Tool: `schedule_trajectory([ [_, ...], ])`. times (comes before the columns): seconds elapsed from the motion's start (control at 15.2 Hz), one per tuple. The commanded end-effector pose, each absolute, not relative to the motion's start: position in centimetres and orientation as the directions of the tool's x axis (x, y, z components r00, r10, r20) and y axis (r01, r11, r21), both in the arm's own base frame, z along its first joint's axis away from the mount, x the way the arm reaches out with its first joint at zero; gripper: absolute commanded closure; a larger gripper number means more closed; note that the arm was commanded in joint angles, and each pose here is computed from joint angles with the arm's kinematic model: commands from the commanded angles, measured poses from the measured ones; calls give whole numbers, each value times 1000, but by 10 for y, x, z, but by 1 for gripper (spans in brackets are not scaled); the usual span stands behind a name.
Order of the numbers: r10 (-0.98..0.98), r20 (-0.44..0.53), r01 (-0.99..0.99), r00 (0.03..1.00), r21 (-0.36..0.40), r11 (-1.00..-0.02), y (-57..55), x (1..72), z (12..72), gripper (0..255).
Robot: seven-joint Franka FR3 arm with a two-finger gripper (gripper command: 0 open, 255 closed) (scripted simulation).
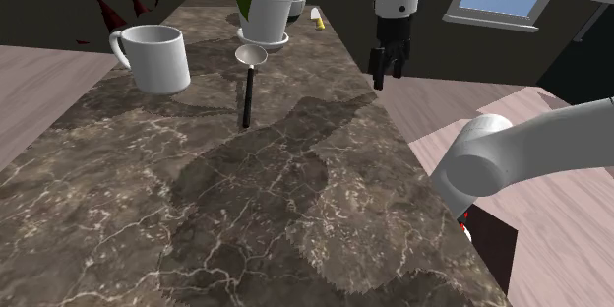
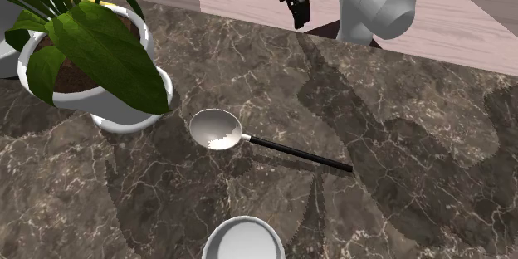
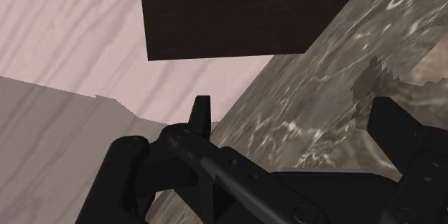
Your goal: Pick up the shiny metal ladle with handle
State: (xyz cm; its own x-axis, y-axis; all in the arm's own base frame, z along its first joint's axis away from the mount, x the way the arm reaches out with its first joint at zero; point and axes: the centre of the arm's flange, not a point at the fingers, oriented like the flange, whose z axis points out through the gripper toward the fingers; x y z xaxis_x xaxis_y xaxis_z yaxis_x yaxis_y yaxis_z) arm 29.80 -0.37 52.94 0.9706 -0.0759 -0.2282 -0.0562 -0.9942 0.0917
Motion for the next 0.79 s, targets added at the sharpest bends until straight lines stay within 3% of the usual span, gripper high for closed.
schedule_trajectory([
  [0.0, -76, -228, -56, 971, 92, -994, -4, 298, 529, 0],
  [0.73, -331, -182, -316, 926, 103, -943, 123, 349, 546, 0],
])
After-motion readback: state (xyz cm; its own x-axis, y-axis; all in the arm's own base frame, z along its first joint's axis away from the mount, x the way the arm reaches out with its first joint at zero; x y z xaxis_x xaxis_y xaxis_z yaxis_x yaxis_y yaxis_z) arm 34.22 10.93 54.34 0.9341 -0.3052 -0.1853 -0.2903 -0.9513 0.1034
